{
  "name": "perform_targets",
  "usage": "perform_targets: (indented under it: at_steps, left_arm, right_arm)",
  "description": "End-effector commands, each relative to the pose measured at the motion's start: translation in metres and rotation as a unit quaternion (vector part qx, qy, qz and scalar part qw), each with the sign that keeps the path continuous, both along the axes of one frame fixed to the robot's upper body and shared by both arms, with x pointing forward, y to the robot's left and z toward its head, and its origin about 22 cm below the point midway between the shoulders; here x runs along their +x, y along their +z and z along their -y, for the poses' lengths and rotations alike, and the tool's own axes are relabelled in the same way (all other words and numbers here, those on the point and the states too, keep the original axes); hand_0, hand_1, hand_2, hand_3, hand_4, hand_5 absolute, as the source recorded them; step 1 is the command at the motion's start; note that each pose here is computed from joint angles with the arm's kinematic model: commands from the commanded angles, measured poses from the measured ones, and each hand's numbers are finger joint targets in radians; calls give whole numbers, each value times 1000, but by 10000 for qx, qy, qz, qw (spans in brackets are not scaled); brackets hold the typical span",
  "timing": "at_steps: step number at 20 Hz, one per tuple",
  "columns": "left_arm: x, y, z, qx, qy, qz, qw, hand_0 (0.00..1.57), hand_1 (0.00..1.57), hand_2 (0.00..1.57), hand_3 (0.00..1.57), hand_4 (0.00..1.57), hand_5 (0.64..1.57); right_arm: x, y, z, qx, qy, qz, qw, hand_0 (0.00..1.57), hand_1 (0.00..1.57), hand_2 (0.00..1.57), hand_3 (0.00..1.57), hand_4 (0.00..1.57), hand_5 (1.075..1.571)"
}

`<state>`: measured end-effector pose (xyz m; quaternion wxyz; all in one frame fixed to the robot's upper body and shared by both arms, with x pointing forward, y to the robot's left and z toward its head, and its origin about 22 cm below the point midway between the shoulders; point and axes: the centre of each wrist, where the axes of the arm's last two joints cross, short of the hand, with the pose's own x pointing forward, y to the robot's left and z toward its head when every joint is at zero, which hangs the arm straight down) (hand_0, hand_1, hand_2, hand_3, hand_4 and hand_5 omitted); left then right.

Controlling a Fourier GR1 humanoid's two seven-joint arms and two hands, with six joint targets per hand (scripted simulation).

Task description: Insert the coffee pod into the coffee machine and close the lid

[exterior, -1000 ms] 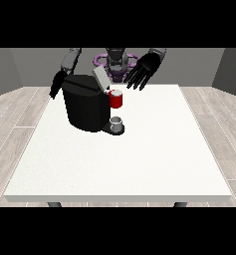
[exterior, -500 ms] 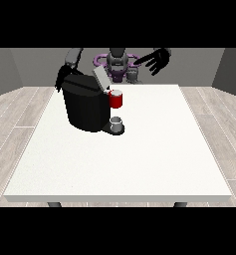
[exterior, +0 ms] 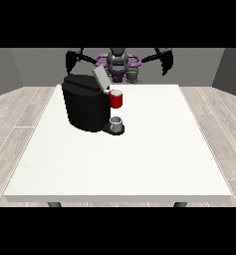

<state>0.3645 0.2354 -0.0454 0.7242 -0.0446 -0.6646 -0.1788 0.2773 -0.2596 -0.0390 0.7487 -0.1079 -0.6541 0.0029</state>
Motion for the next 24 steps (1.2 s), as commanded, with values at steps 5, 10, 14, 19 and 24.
perform_targets:
  at_steps: [5, 10, 14, 19, 24]
  left_arm:
    - [-24, -20, 10, -379, 217, -291, 9986, 0, 0, 0, 0, 353, 1571]
    - [-25, -2, 9, -410, 6, -97, 9991, 0, 0, 0, 0, 385, 1571]
    - [-23, 15, 0, -480, 133, 282, 9984, 0, 0, 0, 0, 391, 1571]
    - [-33, 21, 17, -540, -215, 275, 9979, 0, 0, 0, 0, 361, 1571]
    - [-45, 37, 18, -518, 75, 292, 9982, 0, 0, 0, 0, 282, 1571]
  right_arm:
    - [20, 32, 2, -347, 721, 499, 9955, 0, 0, 0, 0, 107, 1571]
    - [42, 53, 8, -359, 413, 566, 9969, 0, 0, 0, 0, 0, 1571]
    - [59, 77, 15, -68, 433, 509, 9977, 0, 0, 0, 0, 108, 1571]
    - [68, 71, 28, 473, 133, 482, 9976, 0, 0, 0, 0, 186, 1571]
    - [85, 84, 17, 601, 276, 104, 9978, 0, 0, 0, 0, 168, 1571]
